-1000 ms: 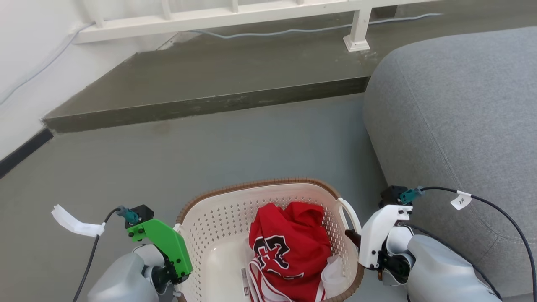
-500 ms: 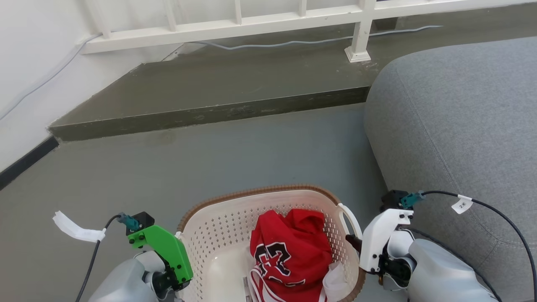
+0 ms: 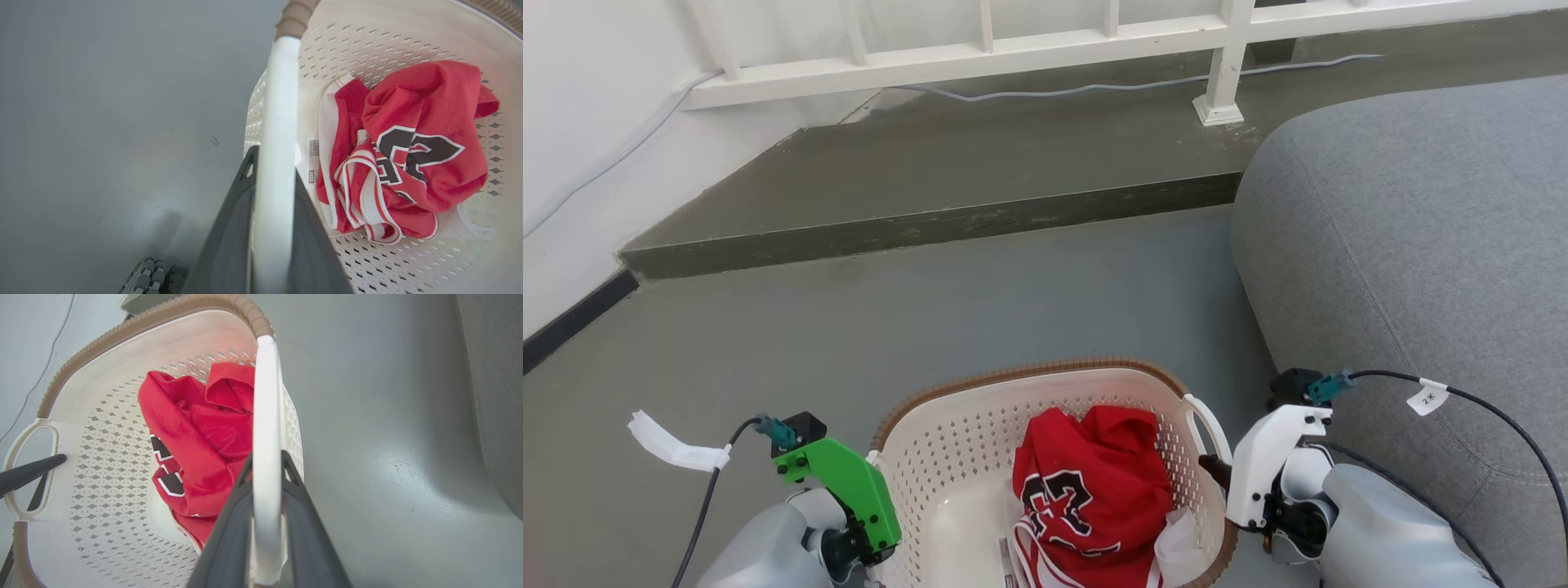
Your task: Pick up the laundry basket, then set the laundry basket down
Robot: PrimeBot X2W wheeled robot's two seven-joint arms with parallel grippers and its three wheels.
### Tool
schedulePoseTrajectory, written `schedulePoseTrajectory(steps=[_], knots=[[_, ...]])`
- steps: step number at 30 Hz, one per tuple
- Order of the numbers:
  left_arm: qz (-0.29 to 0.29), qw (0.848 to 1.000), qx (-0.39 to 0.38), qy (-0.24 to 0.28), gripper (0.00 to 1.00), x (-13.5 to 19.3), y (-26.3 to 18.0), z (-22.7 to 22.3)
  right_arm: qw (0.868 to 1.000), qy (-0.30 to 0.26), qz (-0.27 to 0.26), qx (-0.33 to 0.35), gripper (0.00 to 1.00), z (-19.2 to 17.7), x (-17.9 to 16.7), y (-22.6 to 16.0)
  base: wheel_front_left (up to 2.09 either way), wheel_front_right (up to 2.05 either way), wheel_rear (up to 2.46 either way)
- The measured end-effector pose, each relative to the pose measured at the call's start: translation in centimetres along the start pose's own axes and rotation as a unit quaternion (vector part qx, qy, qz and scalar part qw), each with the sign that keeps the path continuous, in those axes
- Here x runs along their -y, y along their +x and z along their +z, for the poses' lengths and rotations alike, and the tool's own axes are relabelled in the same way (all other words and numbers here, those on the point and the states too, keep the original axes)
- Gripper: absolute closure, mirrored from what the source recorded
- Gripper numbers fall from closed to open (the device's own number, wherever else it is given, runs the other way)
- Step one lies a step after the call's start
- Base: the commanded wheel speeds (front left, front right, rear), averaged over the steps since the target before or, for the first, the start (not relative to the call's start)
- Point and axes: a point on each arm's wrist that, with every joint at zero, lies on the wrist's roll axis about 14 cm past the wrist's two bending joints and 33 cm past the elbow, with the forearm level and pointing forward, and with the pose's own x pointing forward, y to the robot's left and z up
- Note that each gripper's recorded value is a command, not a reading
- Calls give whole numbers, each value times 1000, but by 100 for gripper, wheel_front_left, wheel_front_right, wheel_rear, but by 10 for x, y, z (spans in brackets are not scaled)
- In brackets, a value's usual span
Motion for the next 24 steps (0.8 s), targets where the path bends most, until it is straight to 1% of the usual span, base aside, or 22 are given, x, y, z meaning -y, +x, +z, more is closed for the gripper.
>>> schedulePoseTrajectory(steps=[24], knots=[[1, 1000, 0, -4, 100, 0, 0, -1, 1000, 1, 5, 0, 100, 0, -2, 0, 0, 0, 0]])
